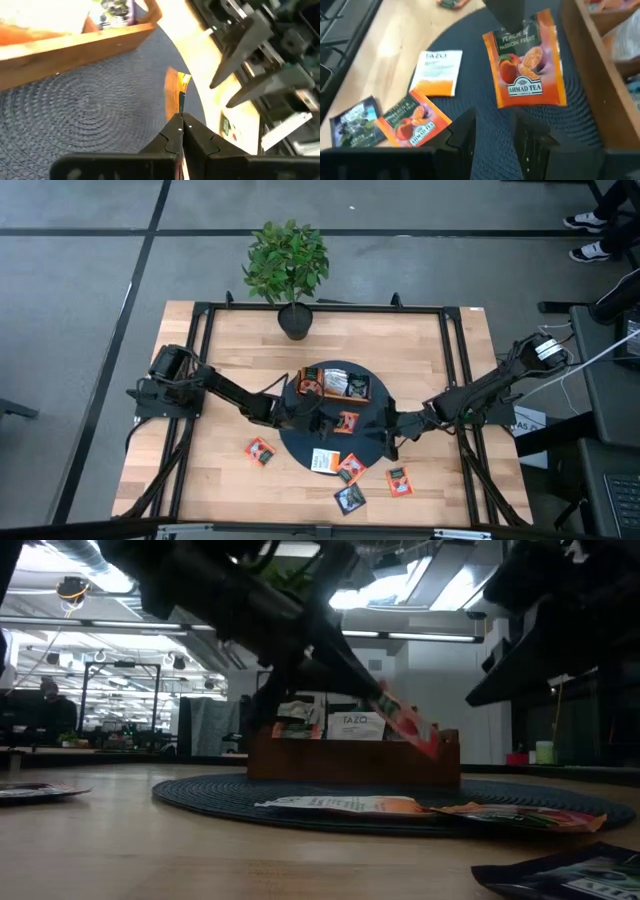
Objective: Pick & Place Tea
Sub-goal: Put the orange tea bag into the left side of the wooden organizer
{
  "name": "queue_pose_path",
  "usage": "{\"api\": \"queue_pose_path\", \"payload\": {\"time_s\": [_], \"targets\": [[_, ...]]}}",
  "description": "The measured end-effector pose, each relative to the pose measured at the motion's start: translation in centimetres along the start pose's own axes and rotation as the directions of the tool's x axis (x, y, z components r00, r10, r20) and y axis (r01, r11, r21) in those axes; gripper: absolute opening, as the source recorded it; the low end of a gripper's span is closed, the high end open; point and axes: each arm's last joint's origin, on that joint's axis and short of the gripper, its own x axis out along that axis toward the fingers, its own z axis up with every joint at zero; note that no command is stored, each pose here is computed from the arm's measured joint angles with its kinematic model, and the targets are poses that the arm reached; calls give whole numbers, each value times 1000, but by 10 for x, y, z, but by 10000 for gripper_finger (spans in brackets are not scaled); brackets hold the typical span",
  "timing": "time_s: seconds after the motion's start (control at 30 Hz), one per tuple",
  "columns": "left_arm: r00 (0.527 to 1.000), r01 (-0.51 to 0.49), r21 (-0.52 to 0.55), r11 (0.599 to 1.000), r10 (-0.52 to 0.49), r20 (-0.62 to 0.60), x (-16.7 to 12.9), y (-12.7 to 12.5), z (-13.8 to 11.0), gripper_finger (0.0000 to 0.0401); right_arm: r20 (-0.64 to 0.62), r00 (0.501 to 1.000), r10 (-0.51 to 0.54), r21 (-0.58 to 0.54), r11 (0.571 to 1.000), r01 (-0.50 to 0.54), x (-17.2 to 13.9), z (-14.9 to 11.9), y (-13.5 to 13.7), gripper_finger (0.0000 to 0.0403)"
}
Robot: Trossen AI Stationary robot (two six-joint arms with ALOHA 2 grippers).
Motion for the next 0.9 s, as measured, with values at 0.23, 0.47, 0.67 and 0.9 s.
{"api": "queue_pose_path", "payload": {"time_s": [0.23, 0.47, 0.67, 0.9], "targets": [[998, -24, 169, 985, 35, -60, -30, -13, 15, 2, 60, 998, 17, -24, 1000, -16, -10, 5, 8, 122], [987, -65, 331, 941, 109, -117, -76, -20, 42, 2, 152, 985, -79, -13, 997, 82, -13, 8, 11, 122], [963, -73, 468, 881, 185, -197, -98, -10, 61, 2, 231, 968, -101, 1, 995, 104, -14, 15, 12, 122], [955, 29, 578, 815, 148, -257, -111, -4, 84, 2, 239, 966, -98, 21, 995, 96, -14, 16, 13, 122]]}}
